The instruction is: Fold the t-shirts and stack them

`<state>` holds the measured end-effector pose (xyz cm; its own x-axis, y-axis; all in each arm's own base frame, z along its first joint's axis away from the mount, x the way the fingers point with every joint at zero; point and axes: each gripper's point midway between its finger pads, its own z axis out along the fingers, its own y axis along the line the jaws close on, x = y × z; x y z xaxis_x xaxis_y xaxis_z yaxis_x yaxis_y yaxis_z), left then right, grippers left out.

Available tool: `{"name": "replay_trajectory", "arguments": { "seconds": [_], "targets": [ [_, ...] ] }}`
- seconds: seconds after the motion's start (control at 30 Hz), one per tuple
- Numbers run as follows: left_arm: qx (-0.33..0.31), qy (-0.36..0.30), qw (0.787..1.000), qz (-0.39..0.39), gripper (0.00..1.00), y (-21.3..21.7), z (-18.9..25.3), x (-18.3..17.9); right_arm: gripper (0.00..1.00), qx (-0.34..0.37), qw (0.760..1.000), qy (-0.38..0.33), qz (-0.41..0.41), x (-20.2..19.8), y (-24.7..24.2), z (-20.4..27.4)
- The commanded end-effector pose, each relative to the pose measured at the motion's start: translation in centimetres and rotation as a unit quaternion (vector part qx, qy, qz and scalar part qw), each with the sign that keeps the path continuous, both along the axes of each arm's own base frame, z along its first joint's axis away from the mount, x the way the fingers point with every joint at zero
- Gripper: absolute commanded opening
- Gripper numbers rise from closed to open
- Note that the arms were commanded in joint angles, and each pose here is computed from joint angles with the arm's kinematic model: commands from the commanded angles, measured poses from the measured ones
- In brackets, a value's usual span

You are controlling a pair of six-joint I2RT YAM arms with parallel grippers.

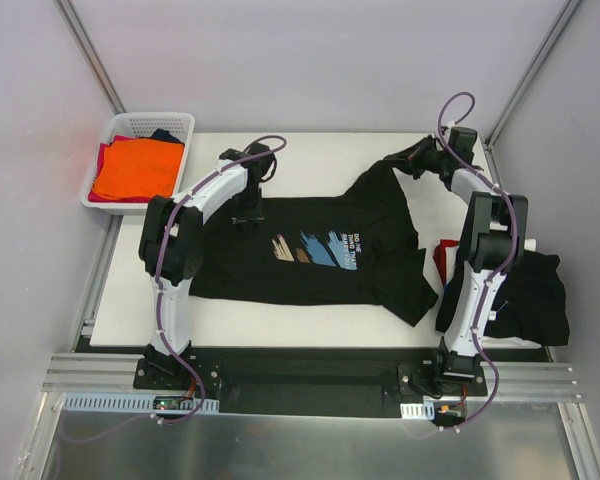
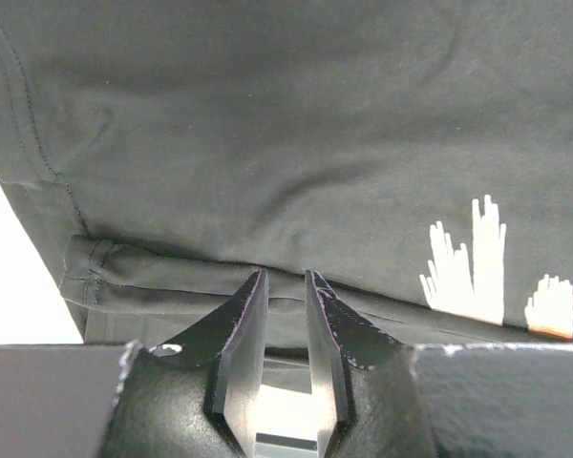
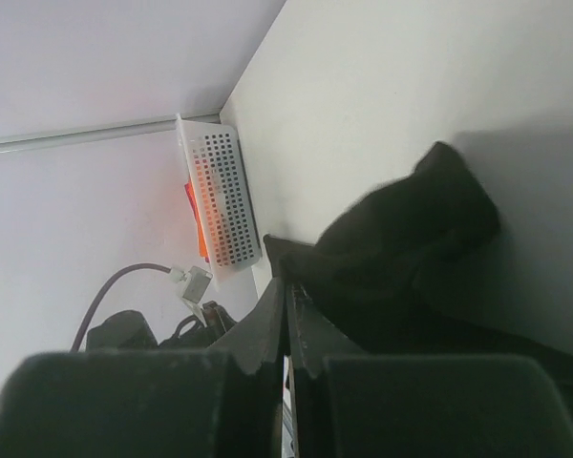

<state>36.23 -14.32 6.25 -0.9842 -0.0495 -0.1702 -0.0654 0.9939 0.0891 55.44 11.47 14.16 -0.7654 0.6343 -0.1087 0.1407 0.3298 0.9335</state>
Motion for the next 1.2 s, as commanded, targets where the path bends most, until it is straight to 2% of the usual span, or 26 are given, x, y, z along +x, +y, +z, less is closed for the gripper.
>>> {"name": "replay_trajectory", "arguments": {
  "seconds": [0.0,0.2,0.57,0.63,0.67,0.73,0.77,0.8,0.87,0.9,1.0,1.03,1.07,1.13,1.17],
  "targets": [
    [-0.021,-0.021,1.0,0.002,0.23,-0.7,2.5,-0.1,0.01,0.009,0.999,-0.02,0.035,-2.8,1.6,3.1],
    [-0.024,-0.031,0.999,-0.003,0.23,-1.0,3.0,0.7,0.01,-0.007,0.997,0.019,0.07,-7.6,2.8,0.6],
    [-0.019,-0.028,0.999,-0.001,0.23,-0.7,2.9,0.2,0.01,-0.047,0.988,0.062,0.135,-17.1,3.8,-0.5],
    [-0.021,-0.03,0.999,0.0,0.23,-0.8,2.9,0.3,0.01,-0.053,0.984,0.086,0.148,-18.9,3.8,-0.9],
    [-0.021,-0.028,0.999,0.001,0.23,-0.8,2.8,0.3,0.01,-0.067,0.982,0.076,0.162,-19.6,3.7,-1.0],
    [-0.024,-0.03,0.999,0.003,0.23,-0.9,2.9,0.5,0.01,-0.089,0.974,0.112,0.177,-21.7,3.2,-2.1],
    [-0.025,-0.031,0.999,0.003,0.23,-1.0,3.0,0.6,0.01,-0.109,0.969,0.107,0.192,-22.4,2.9,-2.7],
    [-0.025,-0.032,0.999,0.003,0.23,-1.1,3.0,0.7,0.01,-0.122,0.962,0.144,0.197,-23.7,2.5,-3.9],
    [-0.026,-0.033,0.999,0.004,0.23,-1.2,3.0,0.9,0.08,-0.134,0.955,0.171,0.2,-24.7,2.0,-5.3],
    [-0.026,-0.034,0.999,0.005,0.23,-1.1,3.1,0.9,0.19,-0.133,0.951,0.193,0.2,-25.5,1.9,-6.4],
    [-0.028,-0.033,0.999,0.006,0.23,-1.2,2.9,0.9,0.26,-0.133,0.949,0.213,0.192,-26.1,1.9,-7.3],
    [-0.029,-0.033,0.999,0.006,0.23,-1.3,3.0,0.9,0.27,-0.135,0.952,0.201,0.187,-25.8,1.9,-6.8],
    [-0.028,-0.031,0.999,0.007,0.23,-1.2,2.9,0.8,0.35,-0.136,0.955,0.192,0.182,-25.5,1.9,-6.4],
    [-0.029,-0.03,0.999,0.007,0.23,-1.2,2.9,0.8,0.41,-0.141,0.961,0.167,0.171,-24.0,1.9,-4.7],
    [-0.029,-0.029,0.999,0.007,0.23,-1.3,2.8,0.7,0.48,-0.142,0.963,0.158,0.169,-23.5,1.9,-4.1]
  ]
}}
